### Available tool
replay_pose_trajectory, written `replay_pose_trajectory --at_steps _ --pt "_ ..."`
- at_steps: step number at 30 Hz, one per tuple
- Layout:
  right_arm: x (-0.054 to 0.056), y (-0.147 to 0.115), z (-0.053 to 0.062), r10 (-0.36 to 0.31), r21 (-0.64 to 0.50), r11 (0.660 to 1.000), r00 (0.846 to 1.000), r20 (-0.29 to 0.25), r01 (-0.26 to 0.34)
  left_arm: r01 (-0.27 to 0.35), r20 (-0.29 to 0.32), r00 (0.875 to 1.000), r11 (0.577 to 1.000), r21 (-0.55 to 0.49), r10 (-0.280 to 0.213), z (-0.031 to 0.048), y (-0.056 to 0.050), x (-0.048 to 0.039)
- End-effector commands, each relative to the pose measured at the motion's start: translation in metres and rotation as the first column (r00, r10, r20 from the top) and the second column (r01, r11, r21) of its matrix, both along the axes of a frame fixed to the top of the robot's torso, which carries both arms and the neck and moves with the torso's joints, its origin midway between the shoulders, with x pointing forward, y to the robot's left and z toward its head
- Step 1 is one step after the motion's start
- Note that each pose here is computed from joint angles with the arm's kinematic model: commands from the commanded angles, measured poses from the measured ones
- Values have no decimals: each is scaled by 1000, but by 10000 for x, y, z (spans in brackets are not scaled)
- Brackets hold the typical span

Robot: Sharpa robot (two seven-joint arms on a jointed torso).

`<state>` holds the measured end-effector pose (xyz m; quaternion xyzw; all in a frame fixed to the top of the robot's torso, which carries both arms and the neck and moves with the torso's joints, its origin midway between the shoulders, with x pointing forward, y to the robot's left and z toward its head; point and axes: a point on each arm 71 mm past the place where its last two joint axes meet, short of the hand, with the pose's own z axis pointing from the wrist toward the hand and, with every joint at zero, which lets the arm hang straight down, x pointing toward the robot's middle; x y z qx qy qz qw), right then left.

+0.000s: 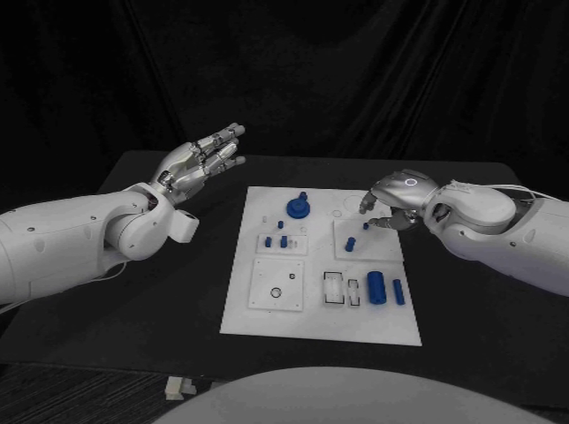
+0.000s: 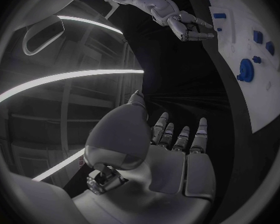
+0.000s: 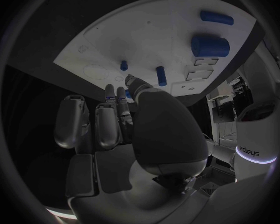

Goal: Assemble the parts on the task board

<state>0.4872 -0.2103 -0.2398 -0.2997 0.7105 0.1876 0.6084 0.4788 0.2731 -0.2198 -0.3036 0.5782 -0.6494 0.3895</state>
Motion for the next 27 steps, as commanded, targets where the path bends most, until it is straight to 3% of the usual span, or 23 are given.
replay_pose_trajectory --at_steps 1,13,27 --pt "-12 3 -40 25 -17 1000 1000 -15 -25 27 126 992 992 -120 -11 107 -4 -25" --pt "15 -9 -139 3 -24 1000 999 -54 -4 36 121 992 992 -124 -21 83 -6 -10" --pt "40 19 -251 -1 -18 1000 999 -52 0 60 107 993 989 -134 -46 70 -44 -17"
